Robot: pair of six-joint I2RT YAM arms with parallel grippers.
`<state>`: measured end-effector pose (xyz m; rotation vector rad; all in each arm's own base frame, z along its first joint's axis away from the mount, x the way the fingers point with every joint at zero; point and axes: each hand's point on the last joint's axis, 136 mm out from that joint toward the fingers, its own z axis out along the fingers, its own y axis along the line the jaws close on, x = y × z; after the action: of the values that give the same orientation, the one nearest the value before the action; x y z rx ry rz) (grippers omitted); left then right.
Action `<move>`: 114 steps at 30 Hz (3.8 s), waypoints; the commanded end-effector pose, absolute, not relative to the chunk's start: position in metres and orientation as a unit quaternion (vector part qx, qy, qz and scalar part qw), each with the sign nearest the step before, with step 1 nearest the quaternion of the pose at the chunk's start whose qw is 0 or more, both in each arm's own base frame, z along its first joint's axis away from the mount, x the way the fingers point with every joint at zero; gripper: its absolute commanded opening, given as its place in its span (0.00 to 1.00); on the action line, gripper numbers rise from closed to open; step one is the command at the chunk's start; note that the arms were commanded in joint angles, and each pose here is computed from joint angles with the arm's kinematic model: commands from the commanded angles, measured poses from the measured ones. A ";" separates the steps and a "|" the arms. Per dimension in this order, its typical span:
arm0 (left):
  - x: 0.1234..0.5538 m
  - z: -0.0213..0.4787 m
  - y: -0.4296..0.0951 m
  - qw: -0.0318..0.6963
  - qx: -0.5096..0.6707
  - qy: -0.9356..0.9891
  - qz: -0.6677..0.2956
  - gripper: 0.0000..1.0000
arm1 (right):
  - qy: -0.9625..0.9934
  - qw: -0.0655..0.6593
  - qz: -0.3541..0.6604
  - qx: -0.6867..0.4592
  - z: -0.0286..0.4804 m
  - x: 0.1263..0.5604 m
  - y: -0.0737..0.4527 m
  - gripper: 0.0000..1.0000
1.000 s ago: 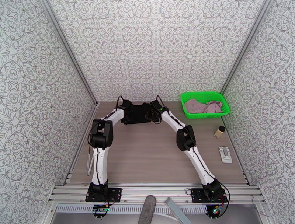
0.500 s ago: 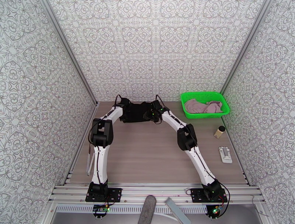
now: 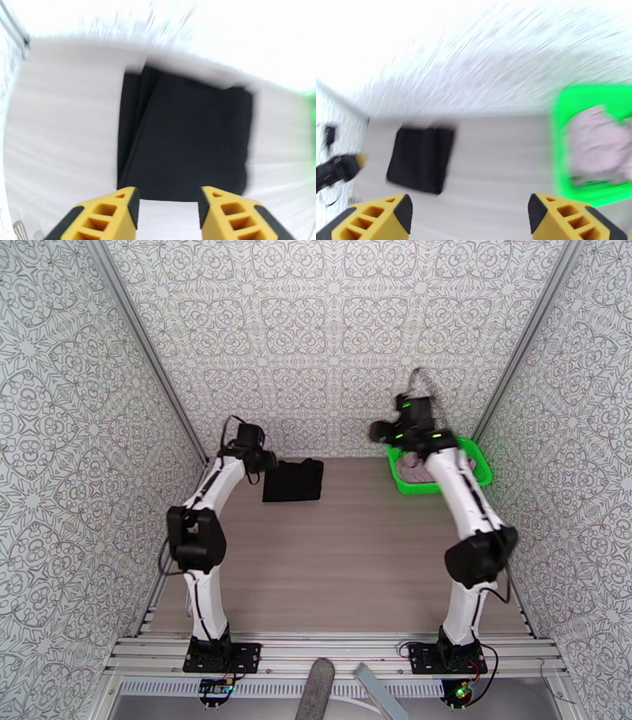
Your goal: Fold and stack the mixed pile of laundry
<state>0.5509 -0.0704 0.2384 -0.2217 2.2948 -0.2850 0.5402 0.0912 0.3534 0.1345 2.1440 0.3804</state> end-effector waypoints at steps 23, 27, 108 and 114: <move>0.321 0.296 -0.054 0.436 -0.051 0.893 -0.103 0.59 | 0.965 0.242 0.002 0.097 0.068 0.616 -0.050 0.81; 0.291 0.291 -0.049 0.425 -0.059 0.898 -0.100 0.60 | 0.969 0.221 -0.005 0.107 0.040 0.614 -0.054 0.82; 0.237 0.315 -0.087 0.442 -0.031 0.864 -0.240 0.65 | 0.849 0.510 0.093 -0.106 0.414 0.348 0.189 0.00; 0.242 0.309 -0.089 0.436 -0.027 0.868 -0.237 0.65 | 0.836 0.544 -0.046 -0.060 0.454 0.370 0.135 0.00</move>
<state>0.2395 -0.0842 0.3068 -0.0867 2.1741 -0.5679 0.3597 0.1828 0.4423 -0.2228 1.9988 0.2027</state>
